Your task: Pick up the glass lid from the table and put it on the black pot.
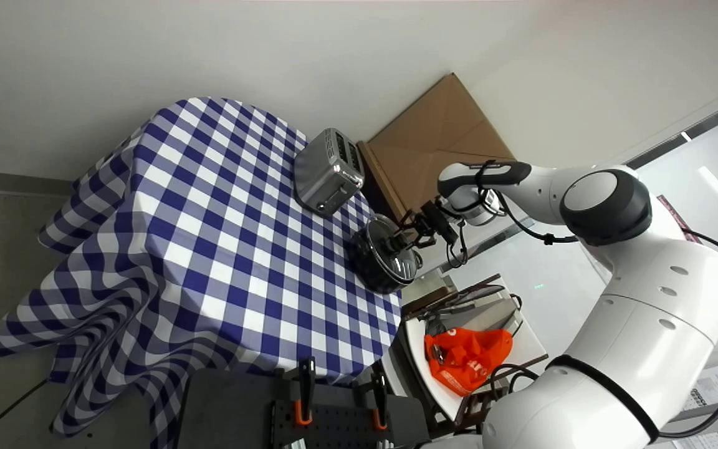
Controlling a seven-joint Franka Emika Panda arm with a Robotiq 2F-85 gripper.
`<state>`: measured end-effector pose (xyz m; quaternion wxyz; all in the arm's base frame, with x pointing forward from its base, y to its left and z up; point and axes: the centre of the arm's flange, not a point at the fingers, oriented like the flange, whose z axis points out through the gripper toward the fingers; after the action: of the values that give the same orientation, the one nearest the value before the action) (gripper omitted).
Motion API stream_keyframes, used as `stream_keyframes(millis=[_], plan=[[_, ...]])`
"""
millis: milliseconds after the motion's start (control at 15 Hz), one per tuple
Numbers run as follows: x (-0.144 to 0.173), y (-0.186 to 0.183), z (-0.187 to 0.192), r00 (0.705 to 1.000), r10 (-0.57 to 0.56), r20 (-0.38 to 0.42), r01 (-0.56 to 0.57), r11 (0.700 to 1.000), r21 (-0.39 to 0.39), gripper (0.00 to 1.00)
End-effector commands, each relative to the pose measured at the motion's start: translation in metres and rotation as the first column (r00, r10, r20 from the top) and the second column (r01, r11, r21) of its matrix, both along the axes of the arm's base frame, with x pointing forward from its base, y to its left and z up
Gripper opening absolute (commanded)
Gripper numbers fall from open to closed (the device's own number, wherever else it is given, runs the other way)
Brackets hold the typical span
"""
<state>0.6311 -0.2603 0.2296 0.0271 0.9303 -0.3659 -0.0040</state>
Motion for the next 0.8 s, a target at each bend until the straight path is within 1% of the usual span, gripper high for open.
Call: stream_keyframes(millis=[0,467,733], plan=[[0.001,-0.005,0.004,1.0,-0.018,0.018,0.018,1.0,-0.008,0.25],[-0.012,-0.019,-0.007,0.999,-0.044,0.007,0.044,0.999,-0.009,0.25],[-0.01,-0.015,-0.014,0.999,-0.038,0.002,0.038,0.999,0.009,0.25]])
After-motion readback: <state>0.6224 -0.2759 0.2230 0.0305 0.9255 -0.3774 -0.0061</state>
